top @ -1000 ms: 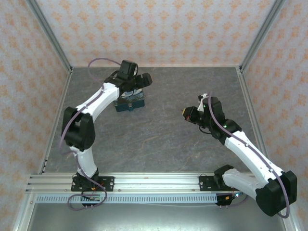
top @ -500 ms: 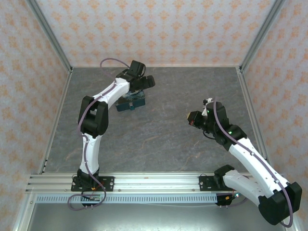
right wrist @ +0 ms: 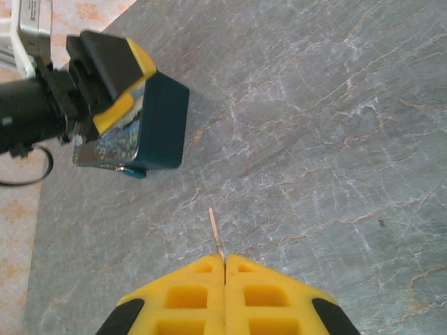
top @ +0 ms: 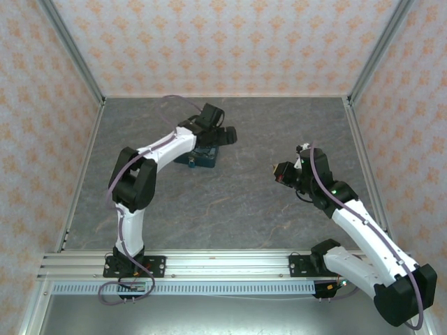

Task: Unlock a padlock with a key

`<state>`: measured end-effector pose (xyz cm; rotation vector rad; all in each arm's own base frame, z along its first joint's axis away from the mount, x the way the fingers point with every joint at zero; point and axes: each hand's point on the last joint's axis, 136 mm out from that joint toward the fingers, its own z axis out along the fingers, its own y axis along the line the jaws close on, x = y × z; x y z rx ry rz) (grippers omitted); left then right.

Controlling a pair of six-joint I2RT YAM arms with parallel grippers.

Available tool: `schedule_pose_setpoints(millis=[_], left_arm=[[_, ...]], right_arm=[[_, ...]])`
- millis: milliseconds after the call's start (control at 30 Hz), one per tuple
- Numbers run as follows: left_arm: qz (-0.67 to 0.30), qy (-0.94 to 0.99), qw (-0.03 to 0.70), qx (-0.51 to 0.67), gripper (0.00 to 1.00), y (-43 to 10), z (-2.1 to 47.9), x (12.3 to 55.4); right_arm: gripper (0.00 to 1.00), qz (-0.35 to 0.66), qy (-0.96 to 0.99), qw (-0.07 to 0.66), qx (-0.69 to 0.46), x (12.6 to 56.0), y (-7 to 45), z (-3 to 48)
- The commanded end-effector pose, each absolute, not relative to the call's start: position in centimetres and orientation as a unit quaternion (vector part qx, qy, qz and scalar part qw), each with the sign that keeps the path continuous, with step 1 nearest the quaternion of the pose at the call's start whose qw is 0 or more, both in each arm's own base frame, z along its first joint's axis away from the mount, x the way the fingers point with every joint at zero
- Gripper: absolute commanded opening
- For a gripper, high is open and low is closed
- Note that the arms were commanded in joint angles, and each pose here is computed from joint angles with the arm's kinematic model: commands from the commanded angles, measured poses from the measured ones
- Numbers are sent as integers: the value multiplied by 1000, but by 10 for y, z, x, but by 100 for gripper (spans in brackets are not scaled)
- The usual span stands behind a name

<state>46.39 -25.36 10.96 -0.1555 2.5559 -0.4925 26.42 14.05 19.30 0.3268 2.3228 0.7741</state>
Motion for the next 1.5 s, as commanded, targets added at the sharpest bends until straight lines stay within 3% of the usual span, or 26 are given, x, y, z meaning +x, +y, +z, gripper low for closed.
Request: schedule_pose_setpoints(millis=[0, 367, 800, 1133, 1300, 1467], left_arm=[[-181, 960, 209, -47, 90, -276, 86, 417], [-241, 950, 199, -16, 90, -350, 96, 397], [-287, 932, 219, 28, 90, -405, 126, 430], [-321, 879, 351, 36, 90, -333, 233, 428], [-302, 856, 415, 58, 92, -283, 242, 402], [-274, 848, 446, 78, 92, -252, 220, 370]], right_arm=[[0, 286, 896, 314, 127, 259, 135, 178], [0, 282, 901, 295, 145, 256, 125, 166], [0, 284, 899, 295, 152, 250, 122, 164], [0, 368, 869, 300, 139, 274, 153, 166], [0, 411, 851, 298, 135, 299, 174, 172], [0, 442, 839, 289, 131, 331, 197, 176]])
